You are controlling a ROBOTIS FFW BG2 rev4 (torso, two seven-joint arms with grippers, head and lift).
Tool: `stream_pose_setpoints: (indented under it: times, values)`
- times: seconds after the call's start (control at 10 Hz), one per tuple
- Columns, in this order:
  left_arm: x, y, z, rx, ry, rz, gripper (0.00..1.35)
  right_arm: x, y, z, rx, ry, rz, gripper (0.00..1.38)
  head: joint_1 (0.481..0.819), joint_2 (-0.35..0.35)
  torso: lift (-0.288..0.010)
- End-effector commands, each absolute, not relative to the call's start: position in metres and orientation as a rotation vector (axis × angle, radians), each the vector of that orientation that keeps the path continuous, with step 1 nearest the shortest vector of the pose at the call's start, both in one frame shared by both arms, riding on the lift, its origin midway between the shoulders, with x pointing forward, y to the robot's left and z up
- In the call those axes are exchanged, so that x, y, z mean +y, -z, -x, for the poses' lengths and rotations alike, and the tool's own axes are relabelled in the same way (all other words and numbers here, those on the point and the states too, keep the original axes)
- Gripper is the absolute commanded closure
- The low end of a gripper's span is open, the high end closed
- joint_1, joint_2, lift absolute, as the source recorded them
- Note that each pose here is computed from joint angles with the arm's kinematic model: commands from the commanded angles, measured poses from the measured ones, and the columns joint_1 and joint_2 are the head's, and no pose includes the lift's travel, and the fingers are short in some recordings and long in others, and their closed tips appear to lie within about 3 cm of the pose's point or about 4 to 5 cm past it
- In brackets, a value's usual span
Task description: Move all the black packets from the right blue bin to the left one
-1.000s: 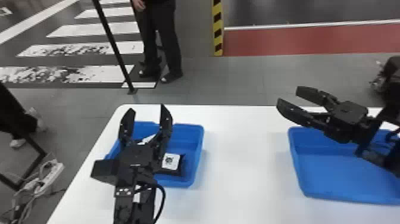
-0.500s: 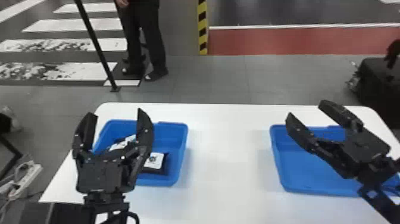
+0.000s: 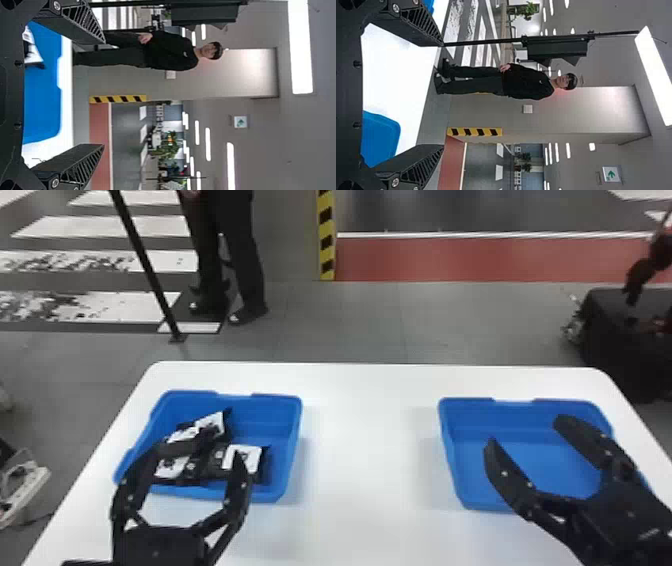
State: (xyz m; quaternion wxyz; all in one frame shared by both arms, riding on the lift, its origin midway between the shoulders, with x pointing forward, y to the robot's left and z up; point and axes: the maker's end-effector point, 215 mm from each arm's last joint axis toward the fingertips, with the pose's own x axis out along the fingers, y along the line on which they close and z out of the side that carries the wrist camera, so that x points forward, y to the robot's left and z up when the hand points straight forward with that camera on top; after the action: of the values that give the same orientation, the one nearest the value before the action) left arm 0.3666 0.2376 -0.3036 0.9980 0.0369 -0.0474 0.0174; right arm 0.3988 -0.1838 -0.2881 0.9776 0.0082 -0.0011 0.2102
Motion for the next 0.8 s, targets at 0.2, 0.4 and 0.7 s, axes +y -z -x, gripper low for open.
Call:
stream_pose_setpoints:
  times: [0.2,0.4,0.7]
  values:
    - [0.27,0.341,-0.335,0.023,-0.109,-0.117,0.1,-0.195,0.321,-0.36,0.103,-0.371,-0.005,0.12,0.695,0.103,-0.11]
    - [0.285,0.33,-0.33,-0.013,-0.16,-0.105,0.1,-0.222,0.316,-0.351,0.084,-0.262,-0.004,0.12,0.695,0.124,-0.11]
    - [0.282,0.324,-0.332,-0.034,-0.159,-0.069,0.1,-0.234,0.337,-0.336,0.118,-0.236,-0.028,0.12,0.695,0.092,-0.11]
